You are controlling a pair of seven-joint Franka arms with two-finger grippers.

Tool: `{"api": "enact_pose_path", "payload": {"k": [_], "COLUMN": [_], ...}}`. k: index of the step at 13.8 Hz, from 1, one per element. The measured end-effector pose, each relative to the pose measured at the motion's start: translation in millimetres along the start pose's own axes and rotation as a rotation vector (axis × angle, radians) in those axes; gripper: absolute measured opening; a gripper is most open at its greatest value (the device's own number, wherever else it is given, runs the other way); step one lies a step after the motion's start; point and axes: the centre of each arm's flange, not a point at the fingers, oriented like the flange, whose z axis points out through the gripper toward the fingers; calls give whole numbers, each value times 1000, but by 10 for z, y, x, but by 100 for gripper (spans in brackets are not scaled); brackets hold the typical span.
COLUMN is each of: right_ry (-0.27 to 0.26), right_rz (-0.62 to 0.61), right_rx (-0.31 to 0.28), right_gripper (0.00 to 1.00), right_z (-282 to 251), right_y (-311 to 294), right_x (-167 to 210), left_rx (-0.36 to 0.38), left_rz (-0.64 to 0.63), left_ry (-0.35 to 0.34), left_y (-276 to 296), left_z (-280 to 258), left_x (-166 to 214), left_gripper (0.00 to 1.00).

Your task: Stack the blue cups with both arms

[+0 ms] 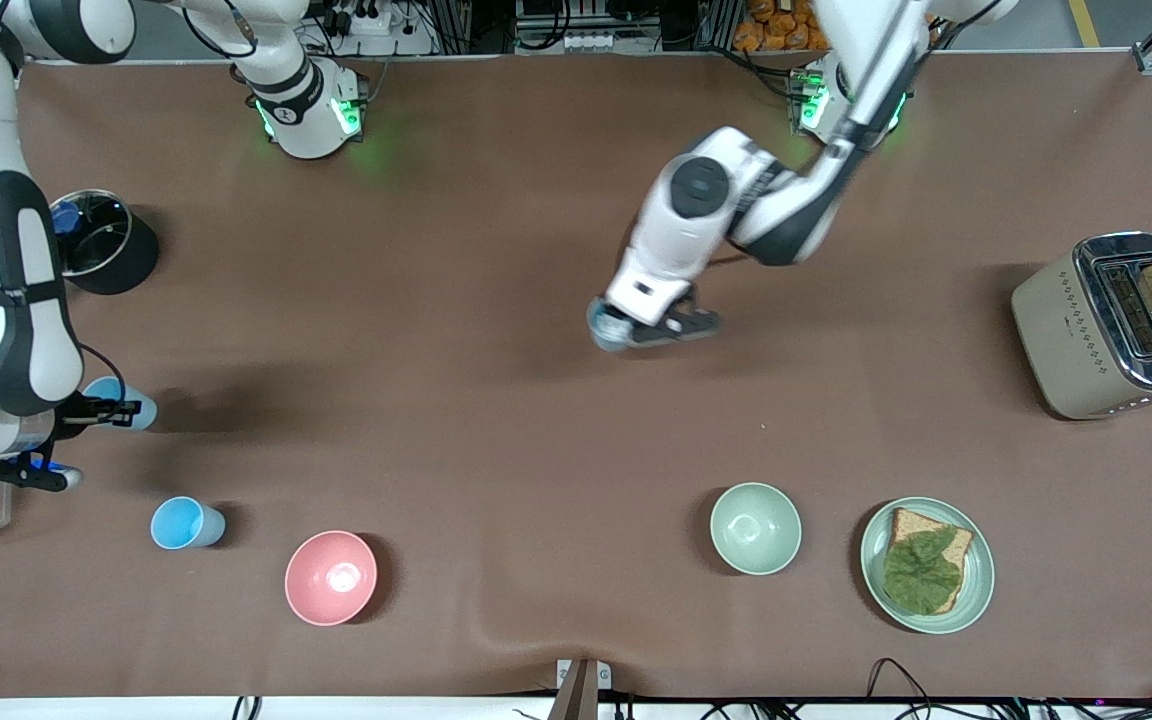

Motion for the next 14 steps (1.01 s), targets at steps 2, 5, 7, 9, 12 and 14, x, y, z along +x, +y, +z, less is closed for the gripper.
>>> {"api": "enact_pose_path", "payload": {"k": [2, 5, 7, 9, 12, 14], "right_ry": [-56, -89, -103, -108, -91, -87], "right_rz": [10, 46, 46, 30, 12, 46], "right_rx": [-14, -43, -6, 51, 68, 57], "right_gripper": [4, 4, 4, 4, 4, 4], "right_z": [-317, -642, -724, -784, -894, -915], "right_y": [-426, -1242, -1581, -1734, -2021, -2250], "right_x": [-193, -422, -504, -536, -597, -653], "left_rx": [-11, -9, 1, 11, 8, 22], "left_rz": [-29, -53, -55, -40, -37, -44], "left_ry": [-20, -23, -7, 2, 8, 19], "left_y": [405, 903, 1117, 1200, 1235, 1257], "left_z": [160, 500, 738, 877, 847, 699], "left_x": [-375, -878, -1155, -1315, -1309, -1229], "left_gripper": [4, 4, 4, 4, 19, 40]}}
